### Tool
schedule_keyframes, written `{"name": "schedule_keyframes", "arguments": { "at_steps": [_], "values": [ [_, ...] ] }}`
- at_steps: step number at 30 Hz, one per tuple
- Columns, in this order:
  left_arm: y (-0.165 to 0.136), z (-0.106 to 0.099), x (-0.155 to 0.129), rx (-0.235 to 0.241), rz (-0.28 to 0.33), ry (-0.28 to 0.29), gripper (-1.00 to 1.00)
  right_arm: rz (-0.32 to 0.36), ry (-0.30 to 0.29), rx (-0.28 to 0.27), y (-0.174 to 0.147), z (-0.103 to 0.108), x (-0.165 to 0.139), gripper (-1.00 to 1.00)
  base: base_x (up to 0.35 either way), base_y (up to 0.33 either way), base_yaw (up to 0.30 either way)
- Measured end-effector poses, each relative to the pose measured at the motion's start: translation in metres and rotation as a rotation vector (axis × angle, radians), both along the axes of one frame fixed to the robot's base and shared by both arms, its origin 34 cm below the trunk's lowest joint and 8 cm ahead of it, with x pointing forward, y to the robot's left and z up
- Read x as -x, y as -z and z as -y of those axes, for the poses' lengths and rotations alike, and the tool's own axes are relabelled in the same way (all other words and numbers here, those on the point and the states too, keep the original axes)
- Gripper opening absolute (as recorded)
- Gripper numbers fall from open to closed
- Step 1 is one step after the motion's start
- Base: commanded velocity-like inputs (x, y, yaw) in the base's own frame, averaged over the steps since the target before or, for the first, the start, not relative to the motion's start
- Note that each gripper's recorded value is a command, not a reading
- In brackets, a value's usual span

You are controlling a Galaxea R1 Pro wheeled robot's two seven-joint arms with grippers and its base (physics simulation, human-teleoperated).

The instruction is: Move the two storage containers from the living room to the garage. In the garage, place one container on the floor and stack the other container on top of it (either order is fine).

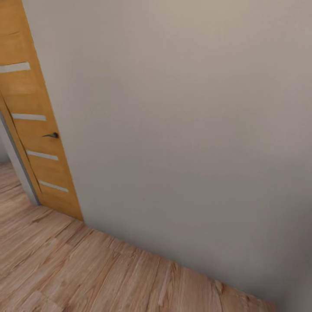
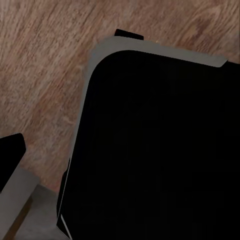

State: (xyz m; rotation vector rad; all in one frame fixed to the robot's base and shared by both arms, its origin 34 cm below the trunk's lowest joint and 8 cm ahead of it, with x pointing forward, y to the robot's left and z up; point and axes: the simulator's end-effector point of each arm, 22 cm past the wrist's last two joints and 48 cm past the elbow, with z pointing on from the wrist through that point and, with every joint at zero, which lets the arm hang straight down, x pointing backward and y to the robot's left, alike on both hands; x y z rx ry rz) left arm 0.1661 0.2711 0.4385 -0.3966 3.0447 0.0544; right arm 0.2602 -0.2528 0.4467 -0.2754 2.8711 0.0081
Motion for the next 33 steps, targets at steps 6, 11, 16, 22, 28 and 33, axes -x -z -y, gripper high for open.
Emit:
{"name": "schedule_keyframes", "arguments": {
  "at_steps": [6,11,16,22,28,33],
  "values": [
    [0.0,0.0,-0.0002,0.0,0.0,0.0,1.0,0.001,0.0,0.0,0.0,0.0,-0.0004,1.0,0.199,0.0,0.269],
    [0.0,0.0,-0.0005,0.0,0.001,0.0,1.0,0.0,0.0,0.0,0.0001,0.0,-0.0002,1.0,0.116,0.0,0.272],
    [0.0001,0.0,-0.0009,0.0,0.001,0.0,1.0,0.001,0.002,0.007,0.0001,0.0017,-0.0004,1.0,0.019,0.0,0.28],
    [0.0001,-0.0003,-0.001,0.0,0.001,-0.001,1.0,0.003,0.013,0.016,0.0001,0.0035,-0.0008,1.0,0.002,0.0,0.288],
    [0.0001,-0.0008,-0.0009,-0.001,0.002,-0.014,1.0,0.001,0.025,0.015,0.0002,0.0034,-0.0004,1.0,0.0,0.0,0.295],
    [0.0,-0.0016,-0.0008,-0.002,0.002,-0.028,1.0,-0.014,0.026,0.019,0.001,0.0044,0.0028,1.0,0.0,0.0,0.296]
  ]
}}
